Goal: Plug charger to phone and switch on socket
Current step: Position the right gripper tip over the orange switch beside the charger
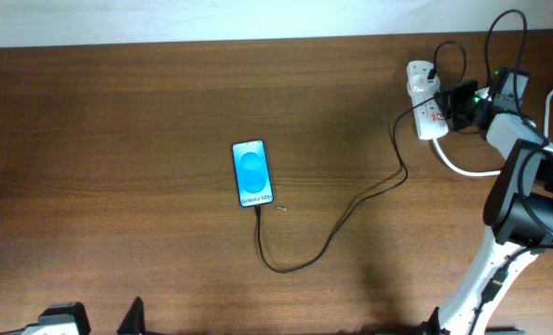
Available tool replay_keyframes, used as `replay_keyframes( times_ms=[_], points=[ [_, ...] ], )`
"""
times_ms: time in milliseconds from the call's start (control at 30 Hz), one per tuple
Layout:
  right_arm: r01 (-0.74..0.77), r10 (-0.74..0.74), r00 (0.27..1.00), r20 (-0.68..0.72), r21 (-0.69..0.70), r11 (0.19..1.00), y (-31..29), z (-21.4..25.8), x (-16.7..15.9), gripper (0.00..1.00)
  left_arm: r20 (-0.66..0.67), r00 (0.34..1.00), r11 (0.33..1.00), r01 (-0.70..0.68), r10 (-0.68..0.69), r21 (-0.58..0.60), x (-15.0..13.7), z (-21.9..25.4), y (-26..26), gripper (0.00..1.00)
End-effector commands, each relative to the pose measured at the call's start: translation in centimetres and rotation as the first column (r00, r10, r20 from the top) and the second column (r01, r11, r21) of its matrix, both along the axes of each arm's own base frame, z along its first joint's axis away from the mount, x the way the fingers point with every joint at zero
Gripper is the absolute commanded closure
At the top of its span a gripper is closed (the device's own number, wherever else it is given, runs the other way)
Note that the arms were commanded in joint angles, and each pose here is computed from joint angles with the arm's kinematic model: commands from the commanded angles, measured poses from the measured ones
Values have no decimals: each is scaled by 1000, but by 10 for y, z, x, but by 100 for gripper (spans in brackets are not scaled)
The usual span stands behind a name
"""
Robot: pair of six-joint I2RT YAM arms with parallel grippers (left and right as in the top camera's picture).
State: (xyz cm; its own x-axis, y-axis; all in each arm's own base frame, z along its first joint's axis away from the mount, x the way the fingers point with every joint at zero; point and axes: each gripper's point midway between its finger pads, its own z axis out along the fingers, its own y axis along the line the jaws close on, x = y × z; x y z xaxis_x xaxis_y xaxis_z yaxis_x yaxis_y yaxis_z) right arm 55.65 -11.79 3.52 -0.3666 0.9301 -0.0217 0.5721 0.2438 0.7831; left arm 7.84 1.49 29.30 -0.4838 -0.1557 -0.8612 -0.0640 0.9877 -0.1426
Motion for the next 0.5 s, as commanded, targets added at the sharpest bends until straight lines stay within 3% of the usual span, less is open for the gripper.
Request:
replay_keyframes(
  times_ms=[0,467],
  points=[
    [-3,3,1000,1,-8,1000,6,-4,7,96,11,1000,1000,-10,10,-6,0,1,2,1],
    [2,-2,1000,16,-12,1000,6,-2,10,96,12,1000,1000,-10,10,-6,0,1,2,1]
  ],
)
